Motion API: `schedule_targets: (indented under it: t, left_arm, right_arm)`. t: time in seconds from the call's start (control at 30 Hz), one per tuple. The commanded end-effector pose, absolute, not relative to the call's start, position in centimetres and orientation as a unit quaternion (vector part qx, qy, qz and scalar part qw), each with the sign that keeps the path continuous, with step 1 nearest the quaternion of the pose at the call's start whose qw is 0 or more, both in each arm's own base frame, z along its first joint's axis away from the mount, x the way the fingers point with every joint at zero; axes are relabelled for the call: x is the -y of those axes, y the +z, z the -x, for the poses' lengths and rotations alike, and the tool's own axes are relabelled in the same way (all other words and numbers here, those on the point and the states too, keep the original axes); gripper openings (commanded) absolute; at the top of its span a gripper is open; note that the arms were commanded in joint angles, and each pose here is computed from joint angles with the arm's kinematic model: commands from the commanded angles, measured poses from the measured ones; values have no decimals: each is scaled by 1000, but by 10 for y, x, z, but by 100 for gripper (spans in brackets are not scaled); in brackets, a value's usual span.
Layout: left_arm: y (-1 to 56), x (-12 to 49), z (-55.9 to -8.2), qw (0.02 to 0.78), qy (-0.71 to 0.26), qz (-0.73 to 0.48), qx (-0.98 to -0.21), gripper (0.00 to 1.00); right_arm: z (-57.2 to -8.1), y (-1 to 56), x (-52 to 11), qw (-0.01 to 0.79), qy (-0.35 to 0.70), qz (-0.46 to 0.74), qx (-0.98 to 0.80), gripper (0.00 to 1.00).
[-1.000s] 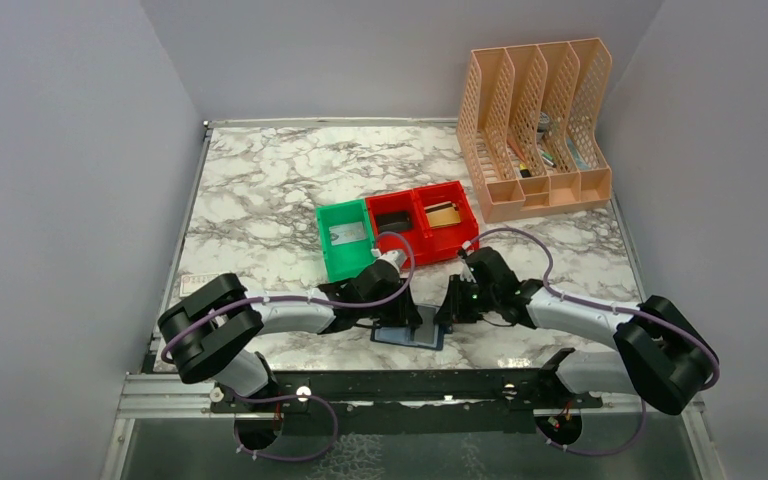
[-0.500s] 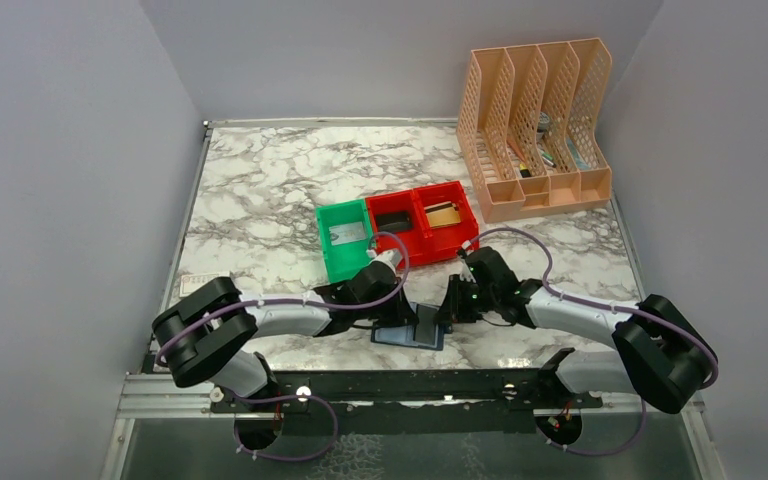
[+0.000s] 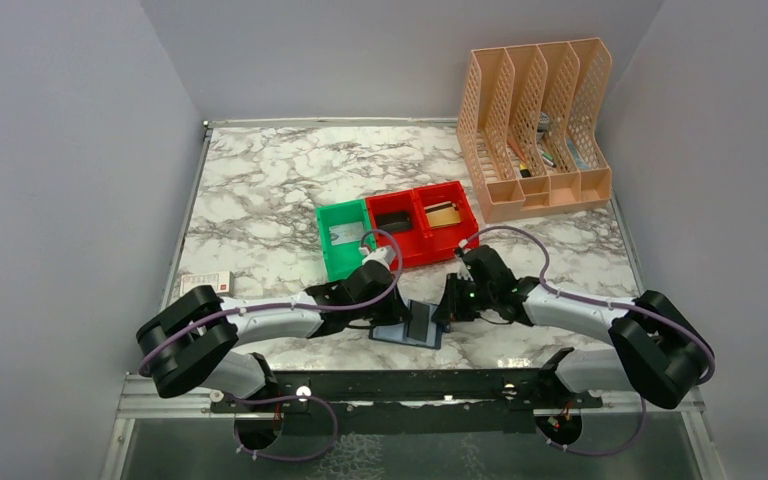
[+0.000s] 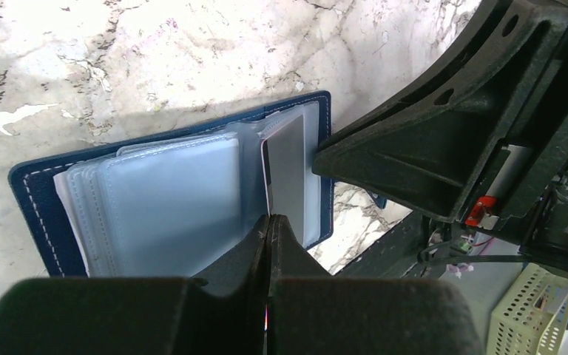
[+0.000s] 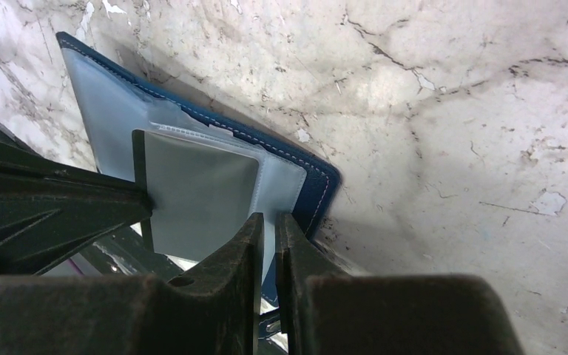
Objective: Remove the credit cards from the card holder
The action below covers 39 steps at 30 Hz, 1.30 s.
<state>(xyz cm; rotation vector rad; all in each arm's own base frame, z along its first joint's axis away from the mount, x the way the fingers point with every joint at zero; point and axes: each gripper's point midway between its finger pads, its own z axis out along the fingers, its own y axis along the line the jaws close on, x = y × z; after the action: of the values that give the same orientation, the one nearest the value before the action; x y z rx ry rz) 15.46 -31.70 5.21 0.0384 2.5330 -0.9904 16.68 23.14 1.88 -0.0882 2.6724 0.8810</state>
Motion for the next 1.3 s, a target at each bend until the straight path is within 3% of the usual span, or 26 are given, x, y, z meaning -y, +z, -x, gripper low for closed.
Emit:
schedule_targets:
  t: [0.0, 0.2, 0.33, 0.57, 0.87, 1.1, 1.27]
  left_arm:
    - [49, 308, -160, 225, -338, -12, -914, 0]
    - [48, 312, -161, 223, -347, -5, -911, 0]
    - [46, 313, -161, 224, -351, 0, -909, 0]
    - [47, 311, -162, 225, -350, 5, -909, 0]
    - [47, 317, -157, 214, -371, 0, -904, 14]
    - [53, 312, -160, 228, -369, 10, -901, 10]
    - [54, 305, -160, 235, -366, 17, -900, 1]
  right_arm:
    - [-165, 9, -221, 160, 273, 54, -947, 13]
    - [-170, 55, -250, 186, 357, 104, -910, 14]
    - [-157, 69, -273, 162, 440, 110, -876, 15]
    - [-154, 9, -243, 111, 330, 41, -937, 14]
    - [-150, -13, -228, 106, 291, 25, -950, 14]
    - [-150, -21, -221, 102, 270, 18, -957, 13]
    - [-150, -24, -220, 101, 265, 16, -959, 13]
